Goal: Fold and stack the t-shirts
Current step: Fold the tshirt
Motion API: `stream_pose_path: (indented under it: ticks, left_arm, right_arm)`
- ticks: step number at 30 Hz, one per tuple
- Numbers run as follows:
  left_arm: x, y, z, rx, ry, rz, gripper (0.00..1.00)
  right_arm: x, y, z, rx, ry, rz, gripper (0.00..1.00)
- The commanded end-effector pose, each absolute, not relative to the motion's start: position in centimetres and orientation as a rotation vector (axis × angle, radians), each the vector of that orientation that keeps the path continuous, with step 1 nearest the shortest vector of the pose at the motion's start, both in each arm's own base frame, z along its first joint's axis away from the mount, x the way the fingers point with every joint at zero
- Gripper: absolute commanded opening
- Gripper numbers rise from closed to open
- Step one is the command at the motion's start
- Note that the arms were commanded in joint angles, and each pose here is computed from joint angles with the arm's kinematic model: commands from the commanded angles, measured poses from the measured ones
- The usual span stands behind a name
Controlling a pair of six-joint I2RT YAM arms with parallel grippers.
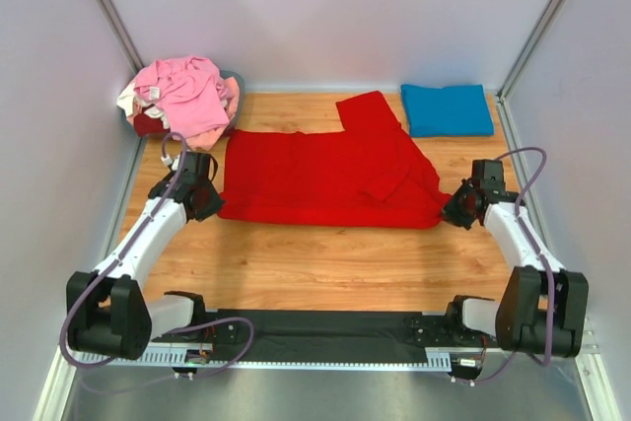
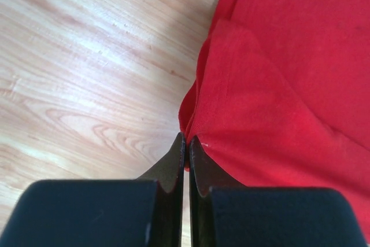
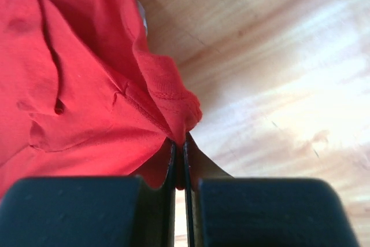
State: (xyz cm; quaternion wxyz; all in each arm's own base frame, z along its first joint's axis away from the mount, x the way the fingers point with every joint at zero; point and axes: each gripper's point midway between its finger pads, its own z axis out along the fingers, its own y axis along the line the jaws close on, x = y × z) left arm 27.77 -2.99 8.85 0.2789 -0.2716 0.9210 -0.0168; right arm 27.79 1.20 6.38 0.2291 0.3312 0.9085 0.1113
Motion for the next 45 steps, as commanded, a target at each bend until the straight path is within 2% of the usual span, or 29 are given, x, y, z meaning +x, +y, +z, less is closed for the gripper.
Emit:
stream_pose_path:
  ticks: [1,13,16,17,18,19,20,21,24,25,27,30,31,32,37,39,45]
  left_arm:
    - [25.3,-2.3,9.0,-0.771,2.482,-0.011,0.0]
    - [20.5,-3.7,8.8,-0.815,2.492,-0.17,0.0]
    - [19.6,-4.9,9.2,-0.796,2.488,-0.28,0.32]
    - [19.3,-5.2,9.3,-0.787,2.493,-0.303,0.52]
    - [19.2,-5.4,10.0,-0.775,2.465,-0.329,0.6]
    - [19.1,-6.2,10.6,-0.754,2.461,-0.397,0.64]
    - [18.8,-6.5,11.1,-0.746,2.458,-0.42,0.69]
    - [19.1,-6.6,12.5,-0.726,2.42,-0.451,0.71]
    - [19.3,-6.8,16.0,-0.58,2.38,-0.471,0.76]
    - [19.4,-6.4,16.8,-0.539,2.372,-0.44,0.76]
    - [19.7,-5.8,18.8,-0.433,2.359,-0.384,0.77]
    - [20.5,-4.6,20.6,-0.343,2.352,-0.274,0.77]
    - [20.9,-3.8,20.9,-0.329,2.338,-0.216,0.77]
    - [21.2,-3.4,21.2,-0.278,2.333,-0.18,0.77]
    - [21.7,-0.2,20.4,-0.285,2.312,0.051,0.76]
    - [21.6,0.1,20.4,-0.315,2.291,0.059,0.77]
    - [21.7,0.2,20.5,-0.319,2.265,0.06,0.77]
  right_arm:
    - [25.7,-0.4,7.2,0.981,2.449,0.185,0.0]
    - [20.9,-2.3,8.2,1.194,2.321,0.031,0.0]
    - [20.1,-2.2,8.3,1.255,2.305,0.027,0.25]
    - [20.1,-2.3,8.3,1.265,2.297,0.023,0.51]
    - [20.1,-2.6,8.7,1.265,2.269,0.013,0.73]
    - [20.2,-2.8,9.0,1.263,2.253,0.005,0.86]
    - [20.0,-3.1,9.3,1.266,2.24,-0.014,0.96]
    - [20.4,-3.7,10.2,1.262,2.204,-0.034,0.98]
    - [21.8,-3.1,12.3,1.16,2.163,0.055,0.96]
    - [23.3,-2.7,13.7,1.074,2.128,0.116,0.9]
    - [24.9,0.3,14.7,0.922,2.156,0.329,0.86]
    - [26.7,2.7,14.4,0.843,2.195,0.486,0.8]
    - [27.1,3.2,14.2,0.835,2.211,0.504,0.78]
    - [27.8,3.9,13.3,0.823,2.25,0.521,0.72]
    - [29.3,8.1,11.6,0.704,2.345,0.61,0.65]
    - [30.1,8.8,10.8,0.695,2.375,0.588,0.59]
    - [31.6,10.0,8.2,0.669,2.452,0.549,0.58]
